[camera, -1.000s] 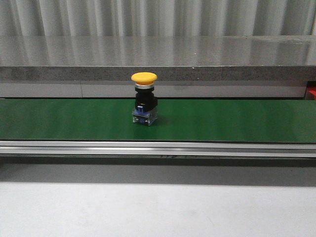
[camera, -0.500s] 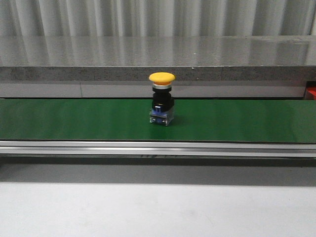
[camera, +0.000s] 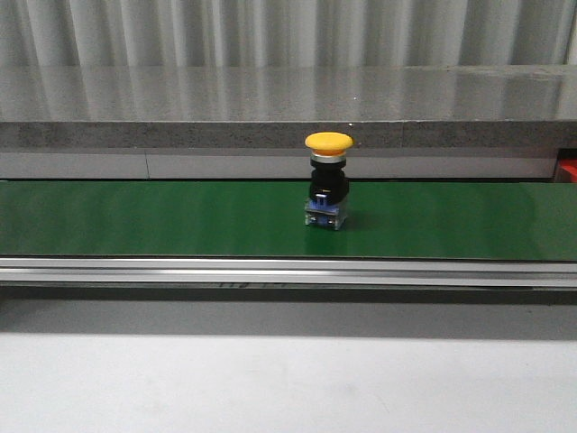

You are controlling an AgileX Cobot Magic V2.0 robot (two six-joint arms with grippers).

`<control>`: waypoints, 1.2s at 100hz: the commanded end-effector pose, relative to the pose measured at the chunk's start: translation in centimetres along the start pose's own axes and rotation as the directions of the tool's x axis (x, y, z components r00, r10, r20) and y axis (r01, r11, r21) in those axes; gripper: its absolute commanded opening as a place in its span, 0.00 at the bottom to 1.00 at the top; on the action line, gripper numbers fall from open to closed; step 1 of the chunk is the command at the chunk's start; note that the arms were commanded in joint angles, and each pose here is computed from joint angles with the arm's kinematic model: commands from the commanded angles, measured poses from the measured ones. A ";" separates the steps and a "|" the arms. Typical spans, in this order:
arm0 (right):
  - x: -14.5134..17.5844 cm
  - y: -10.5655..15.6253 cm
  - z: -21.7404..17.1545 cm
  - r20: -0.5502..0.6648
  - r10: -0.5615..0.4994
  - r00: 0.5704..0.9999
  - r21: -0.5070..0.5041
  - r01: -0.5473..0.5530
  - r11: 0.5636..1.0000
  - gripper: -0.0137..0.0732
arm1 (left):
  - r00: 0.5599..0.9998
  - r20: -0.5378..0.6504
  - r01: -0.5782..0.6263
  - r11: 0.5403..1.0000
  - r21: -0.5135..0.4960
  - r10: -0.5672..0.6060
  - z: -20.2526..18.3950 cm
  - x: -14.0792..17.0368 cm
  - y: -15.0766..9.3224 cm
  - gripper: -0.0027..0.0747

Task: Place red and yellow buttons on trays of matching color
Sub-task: 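Lower the right gripper onto the yellow button on the belt and grasp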

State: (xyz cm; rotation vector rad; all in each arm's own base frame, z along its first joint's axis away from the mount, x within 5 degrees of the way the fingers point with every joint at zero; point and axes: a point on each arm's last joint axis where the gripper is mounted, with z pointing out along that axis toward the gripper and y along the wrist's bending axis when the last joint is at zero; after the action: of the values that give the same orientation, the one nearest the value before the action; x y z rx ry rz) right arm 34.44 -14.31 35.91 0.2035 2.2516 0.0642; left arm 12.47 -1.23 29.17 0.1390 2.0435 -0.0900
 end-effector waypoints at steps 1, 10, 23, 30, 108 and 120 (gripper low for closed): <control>0.3 2.7 -3.6 0.088 -0.057 0.995 -0.015 0.059 0.998 0.90 | 0.996 0.089 0.024 1.000 -0.004 -0.024 -0.3 -1.4 0.0 0.01; 2.7 4.7 -4.5 0.058 -0.074 0.996 -0.052 0.077 0.996 0.90 | 0.996 0.089 0.024 1.000 -0.004 -0.024 -0.3 -1.4 0.0 0.01; 6.0 7.9 -5.1 -0.016 -0.147 0.989 -0.148 0.143 0.979 0.90 | 0.996 0.089 0.024 1.000 -0.004 -0.024 -0.3 -1.4 0.0 0.01; 7.3 9.6 -5.4 -0.053 -0.191 0.980 -0.207 0.177 0.962 0.90 | 0.996 0.089 0.024 1.000 -0.004 -0.024 -0.3 -1.4 0.0 0.01; 11.9 21.3 1.0 -0.103 -0.523 0.846 -0.510 0.407 0.758 0.90 | 0.996 0.089 0.024 1.000 -0.004 -0.024 -0.3 -1.4 0.0 0.01; 12.0 22.0 2.0 -0.072 -0.518 0.852 -0.489 0.422 0.763 0.90 | 0.996 0.089 0.024 1.000 -0.004 -0.024 -0.3 -1.4 0.0 0.01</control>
State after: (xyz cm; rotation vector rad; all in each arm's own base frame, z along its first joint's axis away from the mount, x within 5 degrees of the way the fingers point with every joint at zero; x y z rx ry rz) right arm 30.64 8.93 26.47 -0.7050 2.4550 0.3794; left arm 12.47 -1.23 29.17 0.1390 2.0435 -0.0900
